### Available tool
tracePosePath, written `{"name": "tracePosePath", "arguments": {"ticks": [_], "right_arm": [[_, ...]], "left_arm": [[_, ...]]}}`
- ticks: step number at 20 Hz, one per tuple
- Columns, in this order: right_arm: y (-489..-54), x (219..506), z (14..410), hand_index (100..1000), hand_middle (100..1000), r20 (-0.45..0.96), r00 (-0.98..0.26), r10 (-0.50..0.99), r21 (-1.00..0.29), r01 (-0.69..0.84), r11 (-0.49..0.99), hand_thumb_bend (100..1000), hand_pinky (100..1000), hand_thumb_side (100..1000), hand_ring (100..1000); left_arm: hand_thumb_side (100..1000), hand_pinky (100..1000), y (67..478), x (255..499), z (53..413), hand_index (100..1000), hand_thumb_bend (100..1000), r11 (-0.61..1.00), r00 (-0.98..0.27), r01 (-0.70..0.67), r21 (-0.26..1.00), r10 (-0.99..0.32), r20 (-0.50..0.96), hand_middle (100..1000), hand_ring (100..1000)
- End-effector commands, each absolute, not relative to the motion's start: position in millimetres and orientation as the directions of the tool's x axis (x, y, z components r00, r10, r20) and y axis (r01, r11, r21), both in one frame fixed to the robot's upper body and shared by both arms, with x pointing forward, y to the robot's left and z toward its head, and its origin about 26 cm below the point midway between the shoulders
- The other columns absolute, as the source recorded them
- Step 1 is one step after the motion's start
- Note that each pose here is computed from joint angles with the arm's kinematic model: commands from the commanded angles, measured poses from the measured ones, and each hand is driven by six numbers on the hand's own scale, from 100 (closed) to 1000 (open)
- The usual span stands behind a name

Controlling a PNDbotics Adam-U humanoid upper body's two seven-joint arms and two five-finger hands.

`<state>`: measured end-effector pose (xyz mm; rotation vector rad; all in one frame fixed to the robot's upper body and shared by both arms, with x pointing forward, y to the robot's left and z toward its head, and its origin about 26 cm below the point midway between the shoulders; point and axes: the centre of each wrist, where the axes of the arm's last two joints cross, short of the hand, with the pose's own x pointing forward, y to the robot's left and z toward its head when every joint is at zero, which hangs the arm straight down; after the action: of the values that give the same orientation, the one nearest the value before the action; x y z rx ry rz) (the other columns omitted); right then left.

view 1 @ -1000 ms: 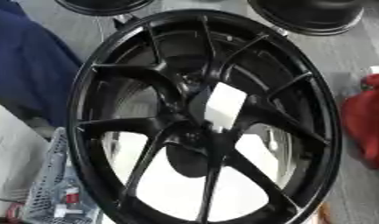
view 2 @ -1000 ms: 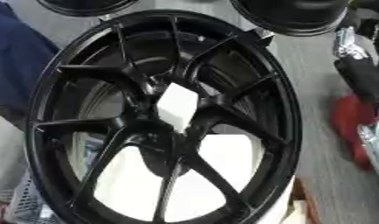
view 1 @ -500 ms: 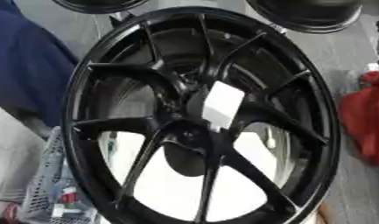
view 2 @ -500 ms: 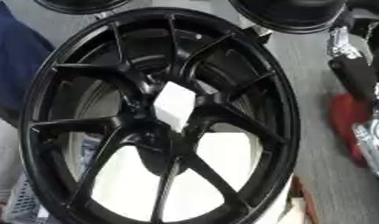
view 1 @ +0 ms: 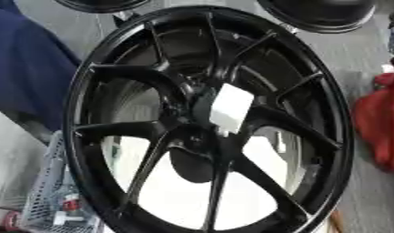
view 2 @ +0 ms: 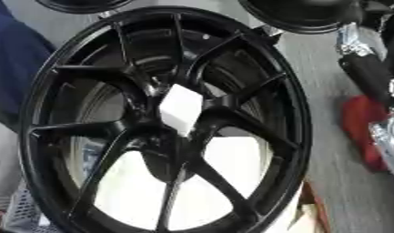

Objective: Pull the pin out of the wheel hub.

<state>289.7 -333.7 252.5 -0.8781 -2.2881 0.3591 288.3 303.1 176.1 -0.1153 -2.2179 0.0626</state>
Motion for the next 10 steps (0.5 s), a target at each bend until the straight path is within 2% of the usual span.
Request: {"name": "tracePosePath", "arguments": {"ticks": [1, 7, 9, 10], "right_arm": [[-336, 285, 278, 892, 801, 0.369, -0.573, 0.732, -0.550, 0.500, 0.669, 100, 815, 483, 729], [-337, 282, 310, 885, 800, 0.266, -0.592, 0.761, -0.647, 0.476, 0.596, 100, 819, 453, 743], [-336, 281, 319, 884, 807, 0.235, -0.588, 0.774, -0.688, 0.461, 0.560, 100, 824, 413, 752], [-335, 280, 324, 883, 810, 0.217, -0.587, 0.780, -0.711, 0.452, 0.538, 100, 828, 337, 760]], "left_arm": [[933, 969, 304, 285, 181, 808, 211, 0.996, -0.615, 0.061, -0.069, 0.092, 0.783, 645, 522], [931, 969, 306, 284, 180, 808, 213, 0.996, -0.608, 0.053, -0.069, 0.087, 0.789, 645, 522], [929, 969, 306, 284, 179, 808, 214, 0.996, -0.605, 0.052, -0.070, 0.087, 0.792, 644, 522], [928, 968, 306, 283, 179, 808, 215, 0.996, -0.604, 0.051, -0.071, 0.087, 0.792, 644, 522]]}}
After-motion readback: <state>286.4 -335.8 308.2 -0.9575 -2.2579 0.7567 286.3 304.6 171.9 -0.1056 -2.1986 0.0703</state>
